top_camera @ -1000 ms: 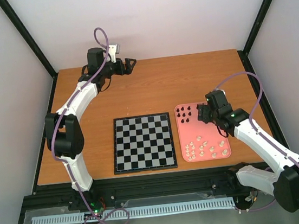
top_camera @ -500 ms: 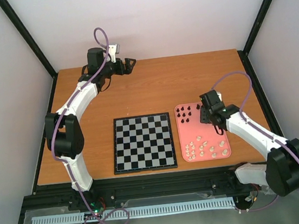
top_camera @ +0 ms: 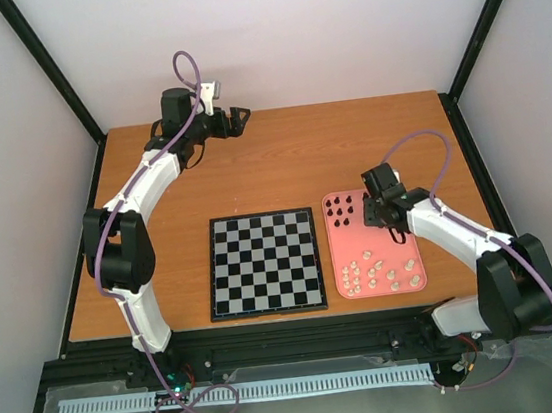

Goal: Set up the chess pieces on the board
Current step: Pick up the chess piece from the storage box.

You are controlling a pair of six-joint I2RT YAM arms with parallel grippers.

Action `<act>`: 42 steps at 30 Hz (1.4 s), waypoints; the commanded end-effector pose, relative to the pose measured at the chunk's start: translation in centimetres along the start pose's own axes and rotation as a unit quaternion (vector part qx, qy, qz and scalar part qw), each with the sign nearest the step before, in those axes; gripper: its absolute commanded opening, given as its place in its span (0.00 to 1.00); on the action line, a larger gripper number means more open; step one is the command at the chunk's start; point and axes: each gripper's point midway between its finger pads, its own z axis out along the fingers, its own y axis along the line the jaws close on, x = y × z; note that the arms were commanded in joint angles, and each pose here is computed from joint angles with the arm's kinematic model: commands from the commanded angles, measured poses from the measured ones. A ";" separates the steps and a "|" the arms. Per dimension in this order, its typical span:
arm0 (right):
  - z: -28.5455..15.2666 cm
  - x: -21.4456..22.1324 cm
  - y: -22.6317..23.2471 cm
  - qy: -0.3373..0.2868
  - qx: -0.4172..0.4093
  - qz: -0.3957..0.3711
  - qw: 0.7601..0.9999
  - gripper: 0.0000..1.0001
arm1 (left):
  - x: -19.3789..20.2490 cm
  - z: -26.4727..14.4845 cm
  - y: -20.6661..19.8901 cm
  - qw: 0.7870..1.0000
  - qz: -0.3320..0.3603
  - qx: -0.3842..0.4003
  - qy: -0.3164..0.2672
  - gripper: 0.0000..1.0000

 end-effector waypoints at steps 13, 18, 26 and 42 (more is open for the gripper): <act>0.7 -1.0 -0.5 -0.001 0.017 0.007 1.000 0.39 | -1.6 -0.4 -0.4 1.000 0.018 -0.004 -0.016 1.00; 0.3 -1.1 -0.6 -0.002 0.006 0.012 1.000 0.43 | -1.4 -0.1 -0.2 1.000 0.016 -0.005 -0.011 1.00; 1.3 0.1 0.2 0.021 -0.015 0.004 1.000 0.43 | -1.4 -0.4 -0.3 1.000 0.015 -0.005 -0.013 1.00; 2.6 1.1 -0.3 0.052 -0.004 0.006 0.999 0.37 | -0.9 0.5 0.2 1.000 0.012 -0.008 -0.005 1.00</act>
